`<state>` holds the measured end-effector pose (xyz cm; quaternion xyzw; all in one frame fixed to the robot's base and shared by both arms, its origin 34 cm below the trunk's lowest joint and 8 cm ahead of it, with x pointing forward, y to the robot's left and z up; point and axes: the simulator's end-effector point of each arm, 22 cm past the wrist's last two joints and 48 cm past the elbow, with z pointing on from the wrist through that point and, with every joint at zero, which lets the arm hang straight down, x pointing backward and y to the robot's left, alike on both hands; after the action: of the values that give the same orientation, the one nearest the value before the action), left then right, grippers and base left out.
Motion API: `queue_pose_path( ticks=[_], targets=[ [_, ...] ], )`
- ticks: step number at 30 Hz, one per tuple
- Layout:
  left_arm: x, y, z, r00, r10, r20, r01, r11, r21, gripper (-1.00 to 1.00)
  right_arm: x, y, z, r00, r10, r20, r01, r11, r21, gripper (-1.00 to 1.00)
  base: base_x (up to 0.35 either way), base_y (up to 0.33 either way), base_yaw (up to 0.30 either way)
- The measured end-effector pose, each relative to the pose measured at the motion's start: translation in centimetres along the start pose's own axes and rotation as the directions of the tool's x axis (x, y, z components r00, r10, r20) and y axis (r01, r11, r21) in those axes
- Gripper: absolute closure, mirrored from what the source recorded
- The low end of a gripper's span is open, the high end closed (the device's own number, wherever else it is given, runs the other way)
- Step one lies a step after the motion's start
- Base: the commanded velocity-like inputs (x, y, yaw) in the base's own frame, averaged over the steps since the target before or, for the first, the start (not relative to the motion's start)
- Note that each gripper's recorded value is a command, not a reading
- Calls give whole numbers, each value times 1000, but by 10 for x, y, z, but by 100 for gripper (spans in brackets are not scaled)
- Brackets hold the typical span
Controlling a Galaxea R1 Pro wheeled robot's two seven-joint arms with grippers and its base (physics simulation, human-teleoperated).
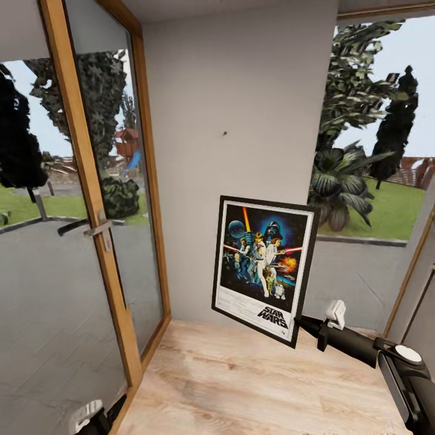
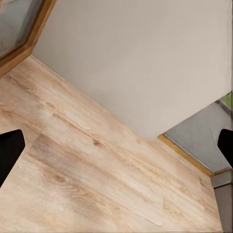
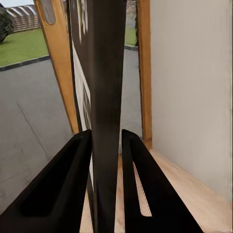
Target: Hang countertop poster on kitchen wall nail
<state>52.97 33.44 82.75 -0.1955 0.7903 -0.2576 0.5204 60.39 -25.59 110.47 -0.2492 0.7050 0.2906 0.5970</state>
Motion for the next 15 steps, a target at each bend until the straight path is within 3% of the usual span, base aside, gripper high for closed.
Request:
queue_pose_path(
  ticks=[9,15],
  targets=[
    [-2,-4,1,1000,3,5,-3,1000,8,-100,-5,1,-1,1000,-7,7,7,1000,-1,100,5,5,-253],
    [-3,-4,1,1000,4,7,-4,1000,10,-100,-6,1,-2,1000,-5,8,5,1000,0,100,0,0,-68]
  ],
)
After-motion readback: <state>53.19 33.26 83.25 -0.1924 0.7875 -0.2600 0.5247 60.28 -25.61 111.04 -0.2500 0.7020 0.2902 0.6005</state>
